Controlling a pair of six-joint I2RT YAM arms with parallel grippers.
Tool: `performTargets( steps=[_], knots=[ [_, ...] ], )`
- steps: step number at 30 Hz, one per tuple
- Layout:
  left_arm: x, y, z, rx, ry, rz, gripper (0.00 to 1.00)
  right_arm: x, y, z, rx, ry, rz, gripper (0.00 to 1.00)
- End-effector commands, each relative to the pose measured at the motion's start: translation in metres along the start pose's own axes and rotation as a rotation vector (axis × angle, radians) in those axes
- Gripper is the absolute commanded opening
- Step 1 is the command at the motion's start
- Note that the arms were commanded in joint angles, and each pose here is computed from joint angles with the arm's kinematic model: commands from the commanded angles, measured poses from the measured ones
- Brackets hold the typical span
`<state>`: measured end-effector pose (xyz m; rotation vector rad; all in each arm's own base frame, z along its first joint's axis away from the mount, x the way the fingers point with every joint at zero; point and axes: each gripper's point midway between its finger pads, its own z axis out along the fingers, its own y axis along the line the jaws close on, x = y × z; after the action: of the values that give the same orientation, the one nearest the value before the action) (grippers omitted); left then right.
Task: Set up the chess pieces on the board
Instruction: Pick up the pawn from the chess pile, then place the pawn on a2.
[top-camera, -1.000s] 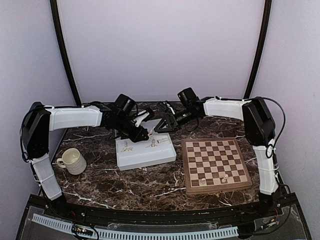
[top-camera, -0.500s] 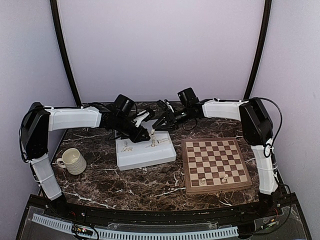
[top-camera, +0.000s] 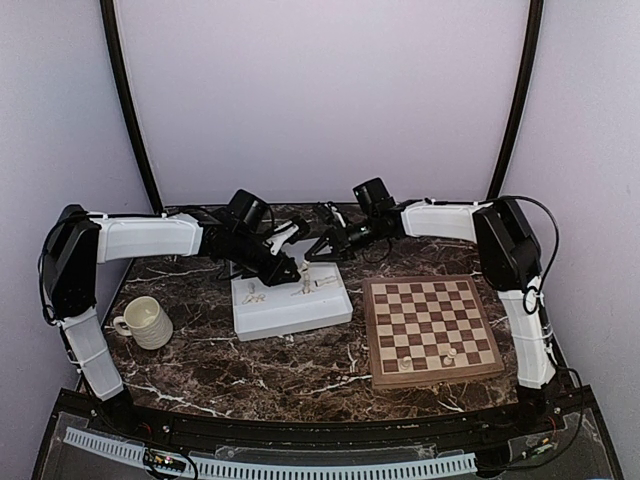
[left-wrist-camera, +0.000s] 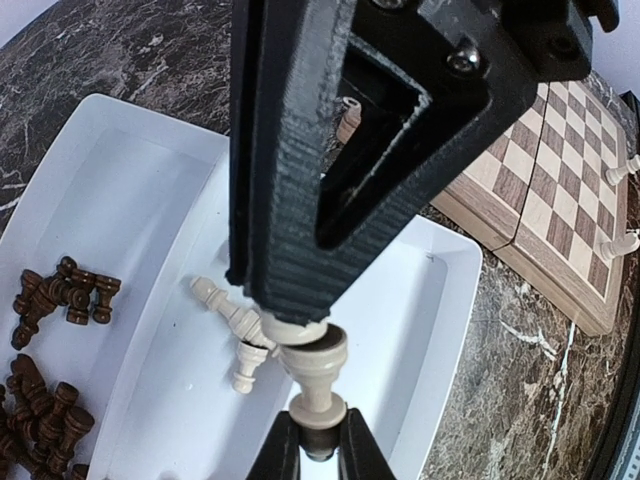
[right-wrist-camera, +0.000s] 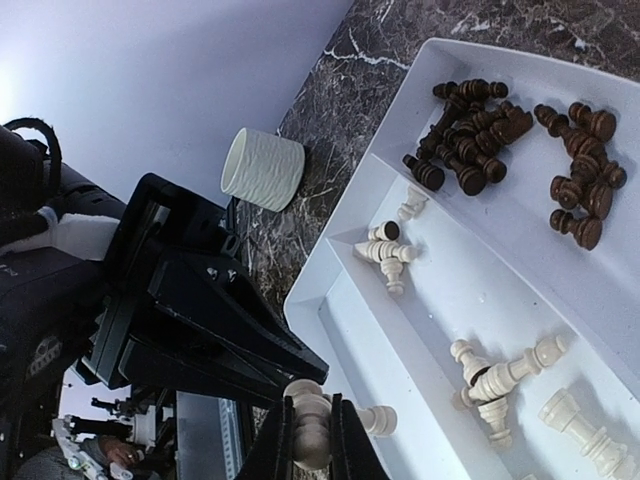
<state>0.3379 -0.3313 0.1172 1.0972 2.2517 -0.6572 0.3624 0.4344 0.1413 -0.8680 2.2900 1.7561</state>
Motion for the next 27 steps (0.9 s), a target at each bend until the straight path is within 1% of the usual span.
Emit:
performTargets(
  steps=[1, 4, 10, 13, 20, 21, 27],
  knots=[
    [-0.003, 0.004, -0.007, -0.028, -0.013, 0.02, 0.0, -0.024, 0.003, -0.015, 0.093, -0.047, -0.143, 0.0],
    [0.003, 0.018, -0.004, -0.074, 0.012, -0.005, 0.0, -0.028, 0.002, -0.021, 0.158, -0.04, -0.206, 0.0],
    [0.011, 0.025, 0.001, -0.082, 0.038, -0.038, 0.0, -0.027, 0.003, -0.033, 0.256, -0.027, -0.287, 0.0],
    [0.018, 0.027, 0.006, -0.079, 0.061, -0.065, 0.0, -0.023, 0.004, -0.045, 0.344, -0.005, -0.369, 0.0],
    [0.029, 0.034, 0.013, -0.094, 0.107, -0.112, 0.0, 0.013, 0.014, -0.087, 0.554, 0.076, -0.561, 0.0],
    [0.03, 0.034, 0.013, -0.098, 0.11, -0.114, 0.0, 0.019, 0.021, -0.095, 0.581, 0.079, -0.593, 0.0],
    [0.032, 0.035, 0.013, -0.102, 0.12, -0.129, 0.0, 0.076, 0.023, -0.122, 0.682, 0.174, -0.682, 0.0]
  ],
)
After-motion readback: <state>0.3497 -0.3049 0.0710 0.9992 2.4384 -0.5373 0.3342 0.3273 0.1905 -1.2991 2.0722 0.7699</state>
